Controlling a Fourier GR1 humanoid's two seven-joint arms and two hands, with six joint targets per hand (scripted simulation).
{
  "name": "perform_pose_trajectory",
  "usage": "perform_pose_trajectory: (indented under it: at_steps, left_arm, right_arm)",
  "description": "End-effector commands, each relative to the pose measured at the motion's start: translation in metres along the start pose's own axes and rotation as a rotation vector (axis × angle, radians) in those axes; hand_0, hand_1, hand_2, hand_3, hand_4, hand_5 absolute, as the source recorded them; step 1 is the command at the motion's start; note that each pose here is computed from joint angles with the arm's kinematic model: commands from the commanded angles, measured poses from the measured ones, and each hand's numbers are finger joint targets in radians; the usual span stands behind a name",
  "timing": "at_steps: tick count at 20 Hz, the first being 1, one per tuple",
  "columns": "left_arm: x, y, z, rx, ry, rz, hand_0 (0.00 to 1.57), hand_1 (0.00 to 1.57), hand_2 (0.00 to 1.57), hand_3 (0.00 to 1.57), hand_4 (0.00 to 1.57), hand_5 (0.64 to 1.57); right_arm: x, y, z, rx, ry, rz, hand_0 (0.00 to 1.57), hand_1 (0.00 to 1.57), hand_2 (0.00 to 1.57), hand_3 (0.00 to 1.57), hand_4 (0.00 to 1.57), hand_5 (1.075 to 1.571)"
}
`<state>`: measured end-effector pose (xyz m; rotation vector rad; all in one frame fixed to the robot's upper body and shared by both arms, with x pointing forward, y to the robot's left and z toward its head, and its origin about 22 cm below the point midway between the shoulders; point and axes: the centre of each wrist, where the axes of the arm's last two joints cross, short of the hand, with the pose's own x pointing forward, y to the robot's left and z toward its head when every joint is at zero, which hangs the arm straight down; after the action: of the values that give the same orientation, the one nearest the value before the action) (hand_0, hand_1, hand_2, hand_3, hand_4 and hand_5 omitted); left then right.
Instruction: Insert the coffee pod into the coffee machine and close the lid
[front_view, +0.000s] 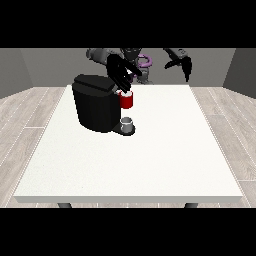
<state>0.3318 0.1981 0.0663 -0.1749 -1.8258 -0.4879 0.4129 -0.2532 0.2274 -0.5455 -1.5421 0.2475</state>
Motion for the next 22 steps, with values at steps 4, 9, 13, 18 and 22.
perform_pose_trajectory:
  at_steps: [4, 9, 13, 18, 22]
  left_arm:
    - [0.018, -0.008, -0.018, -0.058, -0.067, -0.010, 0.00, 0.00, 0.00, 0.00, 0.37, 1.571]
    - [0.036, -0.005, -0.030, -0.093, -0.133, -0.007, 0.00, 0.00, 0.00, 0.00, 0.36, 1.571]
    - [0.041, 0.001, -0.034, -0.055, -0.155, -0.025, 0.00, 0.00, 0.00, 0.00, 0.22, 1.571]
    - [0.027, 0.008, -0.012, -0.062, -0.119, -0.001, 0.00, 0.00, 0.00, 0.00, 0.30, 1.571]
    - [0.024, 0.024, -0.009, -0.018, -0.071, -0.003, 0.00, 0.00, 0.00, 0.00, 0.35, 1.571]
  right_arm:
    - [0.067, 0.019, 0.010, 0.072, -0.329, -0.072, 0.00, 0.00, 0.00, 0.00, 0.00, 1.571]
    - [0.080, 0.011, 0.009, 0.043, -0.385, -0.133, 0.00, 0.00, 0.00, 0.00, 0.00, 1.571]
    - [0.099, 0.030, 0.008, 0.063, -0.460, -0.163, 0.00, 0.00, 0.00, 0.00, 0.00, 1.571]
    - [0.078, 0.043, -0.002, 0.101, -0.445, -0.170, 0.00, 0.00, 0.00, 0.00, 0.00, 1.571]
    - [0.077, 0.065, 0.001, 0.172, -0.490, -0.181, 0.00, 0.00, 0.00, 0.00, 0.00, 1.571]
